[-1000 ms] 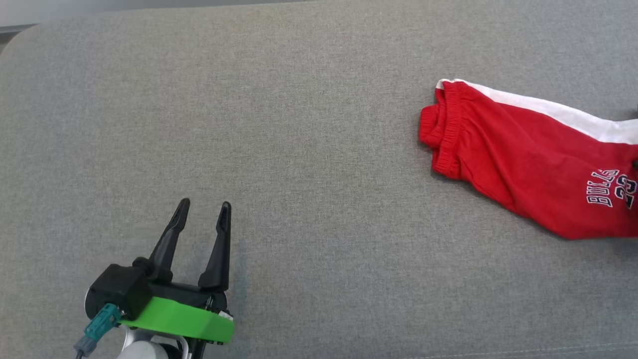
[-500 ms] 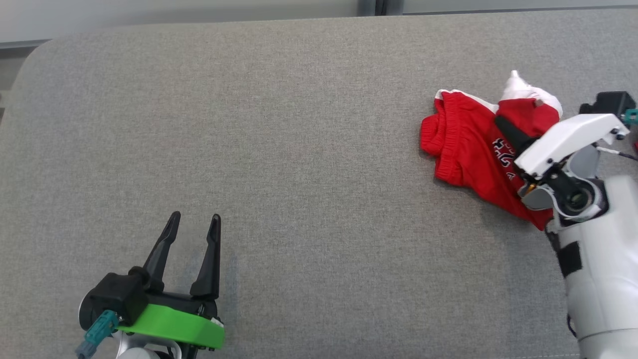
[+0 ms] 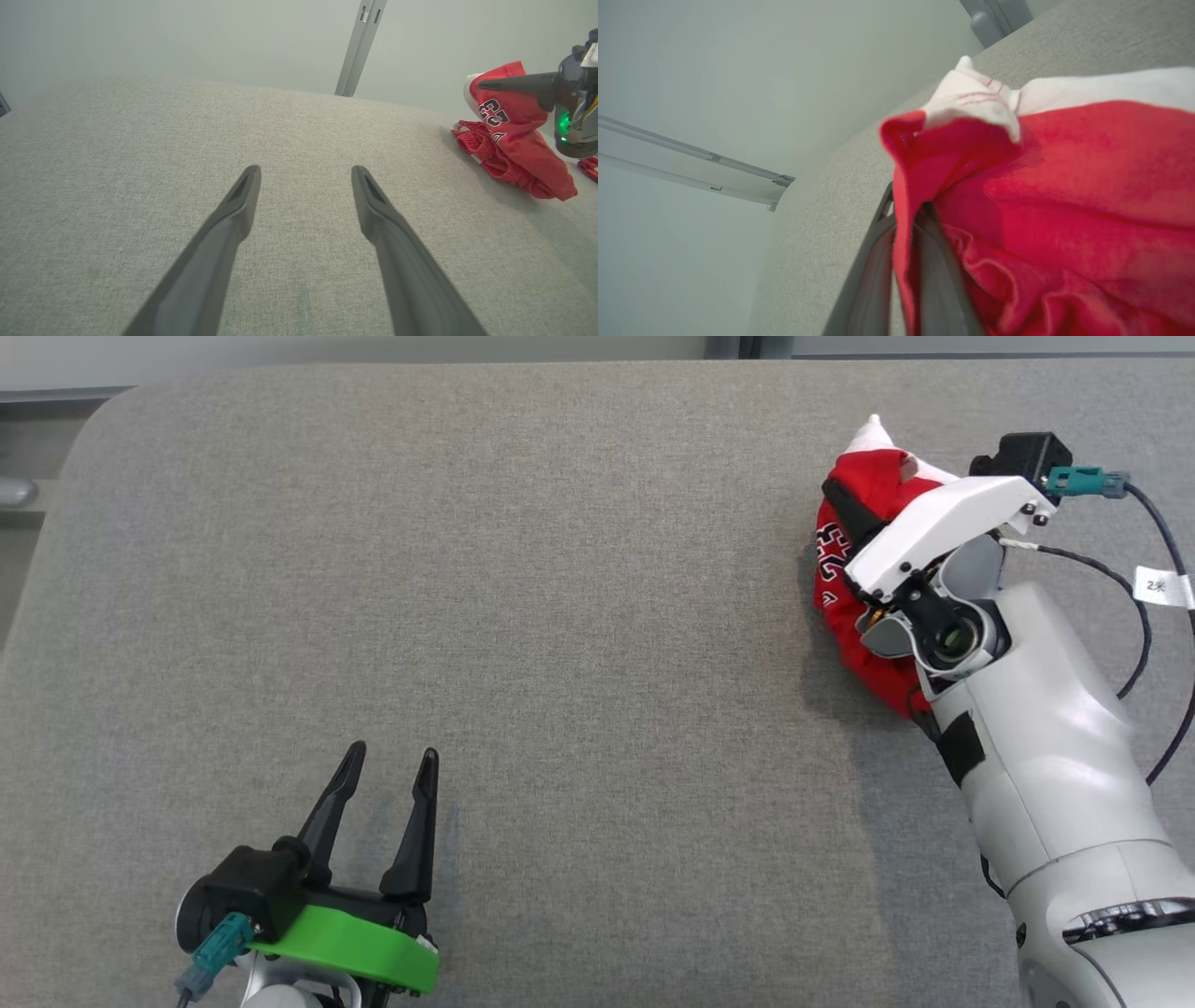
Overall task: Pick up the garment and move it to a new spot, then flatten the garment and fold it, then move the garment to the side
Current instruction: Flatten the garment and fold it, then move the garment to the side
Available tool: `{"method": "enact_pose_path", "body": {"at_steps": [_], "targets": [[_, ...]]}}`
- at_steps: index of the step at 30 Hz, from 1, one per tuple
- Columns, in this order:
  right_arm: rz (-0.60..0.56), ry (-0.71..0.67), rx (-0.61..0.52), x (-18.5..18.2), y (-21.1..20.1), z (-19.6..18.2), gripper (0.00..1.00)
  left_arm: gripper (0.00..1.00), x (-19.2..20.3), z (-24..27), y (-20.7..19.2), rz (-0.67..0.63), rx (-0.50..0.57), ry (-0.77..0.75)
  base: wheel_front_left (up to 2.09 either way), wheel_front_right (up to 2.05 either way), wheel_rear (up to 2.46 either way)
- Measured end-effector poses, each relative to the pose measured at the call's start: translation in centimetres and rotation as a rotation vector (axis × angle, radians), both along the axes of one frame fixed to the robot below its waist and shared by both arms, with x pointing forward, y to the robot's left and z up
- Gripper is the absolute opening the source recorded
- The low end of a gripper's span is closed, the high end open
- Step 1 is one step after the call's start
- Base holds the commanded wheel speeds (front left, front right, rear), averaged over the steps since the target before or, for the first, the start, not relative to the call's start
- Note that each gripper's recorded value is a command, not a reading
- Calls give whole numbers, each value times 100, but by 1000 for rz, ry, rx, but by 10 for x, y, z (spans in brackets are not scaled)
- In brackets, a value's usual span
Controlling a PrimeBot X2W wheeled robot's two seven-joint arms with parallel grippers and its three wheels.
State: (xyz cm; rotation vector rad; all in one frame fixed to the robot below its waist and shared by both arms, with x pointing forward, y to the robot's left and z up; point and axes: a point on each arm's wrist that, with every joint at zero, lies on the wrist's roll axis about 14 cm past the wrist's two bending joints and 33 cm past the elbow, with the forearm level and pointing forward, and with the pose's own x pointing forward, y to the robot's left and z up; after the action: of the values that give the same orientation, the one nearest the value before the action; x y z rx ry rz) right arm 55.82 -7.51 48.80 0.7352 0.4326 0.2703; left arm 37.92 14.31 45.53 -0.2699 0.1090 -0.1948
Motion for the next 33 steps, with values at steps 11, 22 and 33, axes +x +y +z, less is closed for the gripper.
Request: {"method": "enact_pose_path", "body": {"at_steps": [11,22,33], "targets": [[20,-8,-121,0,19,-14,100,100,0,3,1,14,-7,-13,0,0,0],[44,-198,-99,-11,5,29,100,100,8,4,-9,-6,-29,-23,0,0,0],[-134,114,-82,-54,-106,-60,100,100,16,-9,-27,-54,-49,6,0,0,0]]}}
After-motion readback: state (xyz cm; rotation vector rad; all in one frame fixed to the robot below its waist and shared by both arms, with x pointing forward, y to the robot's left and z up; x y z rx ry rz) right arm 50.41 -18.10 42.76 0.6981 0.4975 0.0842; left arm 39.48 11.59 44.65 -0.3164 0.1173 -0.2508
